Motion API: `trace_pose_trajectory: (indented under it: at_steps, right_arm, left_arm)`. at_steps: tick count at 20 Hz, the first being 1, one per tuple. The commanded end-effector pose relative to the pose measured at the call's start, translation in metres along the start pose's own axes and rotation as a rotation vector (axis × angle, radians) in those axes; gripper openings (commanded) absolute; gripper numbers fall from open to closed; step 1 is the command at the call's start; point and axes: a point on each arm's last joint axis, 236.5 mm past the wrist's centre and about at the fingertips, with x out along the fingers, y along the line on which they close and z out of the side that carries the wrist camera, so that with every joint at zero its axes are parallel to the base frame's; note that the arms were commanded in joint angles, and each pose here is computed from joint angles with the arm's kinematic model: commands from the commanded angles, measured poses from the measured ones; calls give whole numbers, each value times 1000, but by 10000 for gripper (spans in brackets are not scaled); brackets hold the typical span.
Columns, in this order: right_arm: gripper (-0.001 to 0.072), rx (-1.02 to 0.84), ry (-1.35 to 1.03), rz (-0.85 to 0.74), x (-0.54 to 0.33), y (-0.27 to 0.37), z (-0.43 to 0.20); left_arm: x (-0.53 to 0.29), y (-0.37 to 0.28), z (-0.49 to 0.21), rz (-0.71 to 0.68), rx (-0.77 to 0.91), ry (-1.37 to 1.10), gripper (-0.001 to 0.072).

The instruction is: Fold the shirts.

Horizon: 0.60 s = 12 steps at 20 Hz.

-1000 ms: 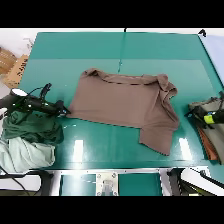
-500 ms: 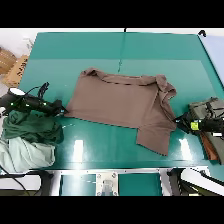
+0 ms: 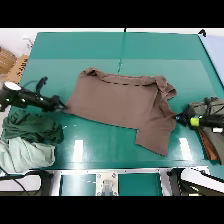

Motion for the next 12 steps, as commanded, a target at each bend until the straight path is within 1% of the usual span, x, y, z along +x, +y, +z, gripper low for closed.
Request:
trace_pose_trajectory:
  at_steps: [1, 3, 6, 9, 11, 12]
  right_arm:
    - [18, -143, -137, 200, -65, 105, 39]
    - [18, -310, -316, 299, -137, 192, 58]
    - [17, -561, -590, 338, -248, 304, 44]
    - [17, -746, -894, 357, -346, 389, 1]
    - [18, -841, -1106, 357, -402, 425, -35]
    - [18, -881, -1204, 338, -425, 437, -53]
  left_arm:
    - [-64, -64, 34, -19, 172, -125, 21]
    - [-132, -135, 61, -32, 348, -318, 22]
    - [-247, -254, 64, -31, 636, -646, 22]
    - [-356, -362, 17, 22, 897, -986, 22]
    - [-406, -411, -29, 66, 1029, -1157, 22]
    - [-421, -425, -48, 93, 1073, -1211, 22]
